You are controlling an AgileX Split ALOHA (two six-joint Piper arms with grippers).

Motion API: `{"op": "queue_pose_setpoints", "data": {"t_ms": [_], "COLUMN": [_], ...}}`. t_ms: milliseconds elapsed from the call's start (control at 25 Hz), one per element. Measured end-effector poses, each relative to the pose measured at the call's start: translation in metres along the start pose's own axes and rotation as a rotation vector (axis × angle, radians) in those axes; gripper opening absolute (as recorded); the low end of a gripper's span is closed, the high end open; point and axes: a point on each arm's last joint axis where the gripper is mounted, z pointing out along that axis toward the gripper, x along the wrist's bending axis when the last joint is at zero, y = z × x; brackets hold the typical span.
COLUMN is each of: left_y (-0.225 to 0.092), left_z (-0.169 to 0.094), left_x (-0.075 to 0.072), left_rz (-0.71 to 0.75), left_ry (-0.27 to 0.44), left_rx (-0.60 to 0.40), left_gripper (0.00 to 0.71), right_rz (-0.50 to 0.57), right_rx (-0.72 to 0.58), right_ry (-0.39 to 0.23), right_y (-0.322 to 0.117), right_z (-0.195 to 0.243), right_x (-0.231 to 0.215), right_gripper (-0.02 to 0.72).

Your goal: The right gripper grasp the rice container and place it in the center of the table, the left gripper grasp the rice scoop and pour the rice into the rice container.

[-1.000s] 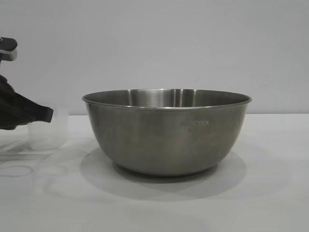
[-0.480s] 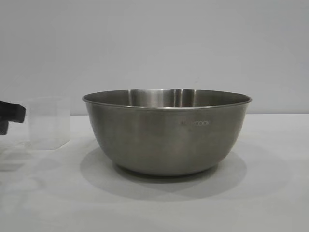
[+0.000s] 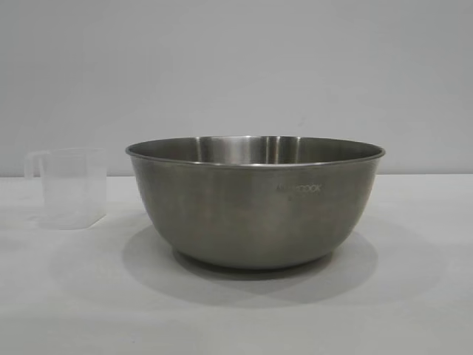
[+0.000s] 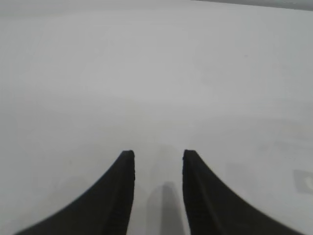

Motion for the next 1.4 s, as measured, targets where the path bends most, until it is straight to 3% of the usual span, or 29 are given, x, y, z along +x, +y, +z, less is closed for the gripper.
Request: {"op": "queue_pose_setpoints", "data": {"t_ms": [120,360,560,720,960,1040,1240,1400], "left_y": [0.001,0.012,0.049,0.092,0.148,0.155,0.157,0.142], "left_z": [0.000,-0.003,-0.018,-0.045,-0.118,-0.147,-0.220,-0.259], "left_x": [0.010,0.007,0.000,-0.006,-0.015,-0.016,-0.013,-0.006], "left_rz": [0.026,0.056,0.090,0.119,0.158,0.188,0.224,0.176], "left_ry": [0.008,-0.010,-0.057,-0.075,-0.087,-0.078,-0.004,0.061], "left_rx": [-0.001,-0.041,-0.182,-0.309,-0.410,-0.397,-0.408,-0.370], "left_gripper": [0.254,0.254,0.254,0.254,0.254,0.254,0.254,0.254], "right_rz": [0.000,0.000,0.000,0.000,-0.016,-0.028,-0.035,-0.035], "right_rx": [0.000,0.000,0.000,0.000,-0.002,-0.002,-0.005,-0.007], "right_ry": [0.000,0.000,0.000,0.000,0.011,0.019,0.020,0.020], "right_y": [0.000,0.000,0.000,0.000,0.000,0.000,0.000,0.000], "right_z": [0.000,0.000,0.000,0.000,0.000,0.000,-0.001,-0.001], "right_x": [0.000,0.000,0.000,0.000,0.001,0.001,0.001,0.001], "right_gripper": [0.306,0.306,0.306,0.306,0.306,0.306,0.306,0.306]}}
